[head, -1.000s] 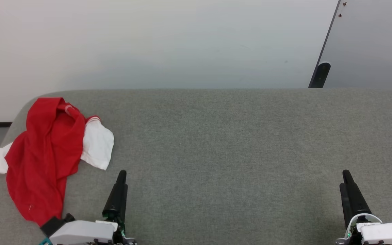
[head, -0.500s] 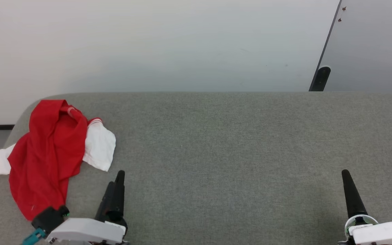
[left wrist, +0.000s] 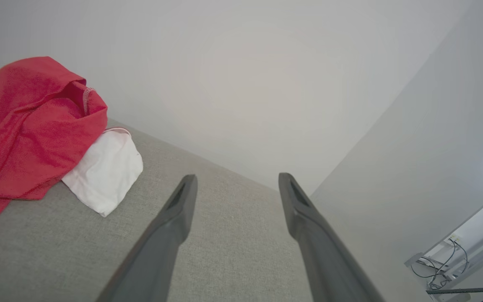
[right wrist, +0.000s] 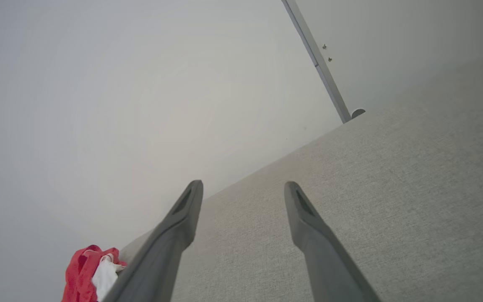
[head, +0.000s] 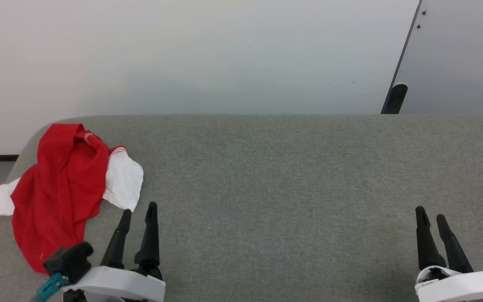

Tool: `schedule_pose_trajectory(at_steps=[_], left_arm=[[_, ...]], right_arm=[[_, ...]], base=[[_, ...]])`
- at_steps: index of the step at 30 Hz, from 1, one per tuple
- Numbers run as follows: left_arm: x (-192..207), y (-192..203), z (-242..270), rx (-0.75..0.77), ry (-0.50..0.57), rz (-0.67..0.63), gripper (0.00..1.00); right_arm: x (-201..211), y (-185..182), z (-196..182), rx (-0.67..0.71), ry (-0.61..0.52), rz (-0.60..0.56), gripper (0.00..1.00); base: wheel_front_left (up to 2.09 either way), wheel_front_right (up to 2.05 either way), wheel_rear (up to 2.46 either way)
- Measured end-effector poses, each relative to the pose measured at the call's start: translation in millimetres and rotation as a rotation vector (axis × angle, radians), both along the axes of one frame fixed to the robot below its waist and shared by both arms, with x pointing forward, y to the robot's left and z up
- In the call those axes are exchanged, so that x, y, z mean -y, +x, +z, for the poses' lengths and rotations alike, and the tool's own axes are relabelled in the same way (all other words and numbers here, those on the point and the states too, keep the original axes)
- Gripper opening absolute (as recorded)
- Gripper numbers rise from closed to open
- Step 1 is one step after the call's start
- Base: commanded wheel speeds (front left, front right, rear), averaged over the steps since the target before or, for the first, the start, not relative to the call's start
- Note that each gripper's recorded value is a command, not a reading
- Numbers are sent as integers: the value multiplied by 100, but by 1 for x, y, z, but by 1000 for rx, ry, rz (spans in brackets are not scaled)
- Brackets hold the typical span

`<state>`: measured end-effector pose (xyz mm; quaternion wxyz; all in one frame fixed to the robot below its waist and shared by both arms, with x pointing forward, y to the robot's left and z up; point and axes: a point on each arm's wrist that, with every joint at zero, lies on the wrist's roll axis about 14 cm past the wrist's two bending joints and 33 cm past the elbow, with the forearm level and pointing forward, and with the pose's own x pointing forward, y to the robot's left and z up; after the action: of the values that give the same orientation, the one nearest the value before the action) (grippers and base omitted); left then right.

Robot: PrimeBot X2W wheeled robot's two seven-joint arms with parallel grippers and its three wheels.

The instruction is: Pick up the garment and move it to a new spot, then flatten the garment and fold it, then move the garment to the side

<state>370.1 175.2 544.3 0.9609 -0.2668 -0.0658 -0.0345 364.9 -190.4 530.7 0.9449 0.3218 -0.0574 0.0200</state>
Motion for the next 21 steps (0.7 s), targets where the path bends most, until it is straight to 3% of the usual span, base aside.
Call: schedule_pose_trajectory(at_steps=[9,21], left_arm=[[7,-2,16,71,192,5,100],[17,-5,27,135,367,-1,100]], right_arm=[[-5,-2,8,38,-242,-12,100],[-10,-4,14,69,-390,-19,100]], base=[[0,0,0],[0,0,0]])
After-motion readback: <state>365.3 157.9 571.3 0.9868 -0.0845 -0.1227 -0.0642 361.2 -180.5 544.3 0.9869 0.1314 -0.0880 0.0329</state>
